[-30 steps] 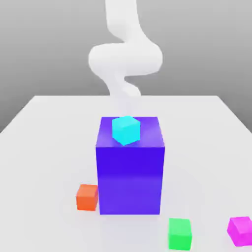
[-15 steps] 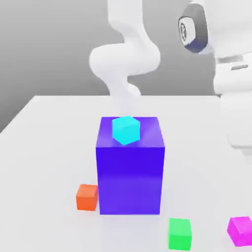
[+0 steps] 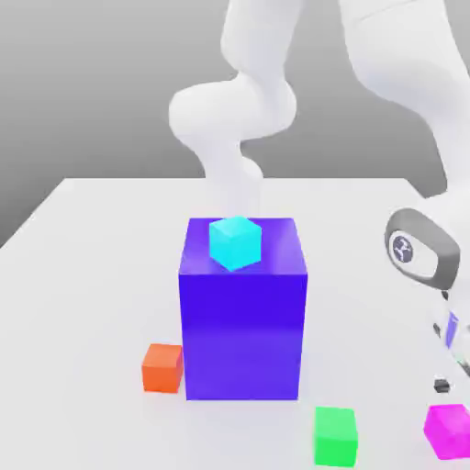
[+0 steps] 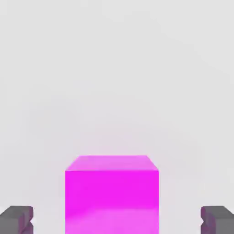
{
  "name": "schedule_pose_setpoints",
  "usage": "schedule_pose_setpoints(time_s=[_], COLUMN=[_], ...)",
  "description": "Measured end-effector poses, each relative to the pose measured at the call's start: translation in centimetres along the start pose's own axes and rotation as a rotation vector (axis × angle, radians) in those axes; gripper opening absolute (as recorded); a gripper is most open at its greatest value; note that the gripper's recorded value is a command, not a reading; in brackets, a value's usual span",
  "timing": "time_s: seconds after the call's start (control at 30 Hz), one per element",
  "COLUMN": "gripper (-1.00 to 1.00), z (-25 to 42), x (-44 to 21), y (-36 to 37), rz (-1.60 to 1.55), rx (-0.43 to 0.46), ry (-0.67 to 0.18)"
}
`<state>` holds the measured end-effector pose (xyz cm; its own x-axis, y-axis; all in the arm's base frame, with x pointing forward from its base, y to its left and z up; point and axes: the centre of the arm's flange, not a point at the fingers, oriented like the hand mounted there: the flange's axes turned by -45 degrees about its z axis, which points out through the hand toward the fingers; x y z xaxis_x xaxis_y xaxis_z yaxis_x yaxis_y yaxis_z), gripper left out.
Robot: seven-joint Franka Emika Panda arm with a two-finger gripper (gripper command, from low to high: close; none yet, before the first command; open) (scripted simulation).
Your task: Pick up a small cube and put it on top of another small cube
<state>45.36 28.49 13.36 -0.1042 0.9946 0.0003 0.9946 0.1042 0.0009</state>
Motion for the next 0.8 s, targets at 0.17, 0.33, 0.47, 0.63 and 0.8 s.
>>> schedule_pose_setpoints(time_s=[0.17, 0.33, 0.47, 0.63, 0.8], gripper=[-1.0, -1.0, -1.0, -1.0, 1.0], z=[0.6, -4.9, -8.7, -9.2, -4.8], x=[0.0, -0.1, -7.6, -15.0, -15.6], y=[-0.1, 0.0, 0.4, -0.5, -0.7], rz=[0.0, -0.001, 0.023, 0.045, 0.049], rx=[0.002, 0.002, -0.004, 0.001, 0.002], ry=[-0.001, -0.002, -0.009, -0.001, 0.0])
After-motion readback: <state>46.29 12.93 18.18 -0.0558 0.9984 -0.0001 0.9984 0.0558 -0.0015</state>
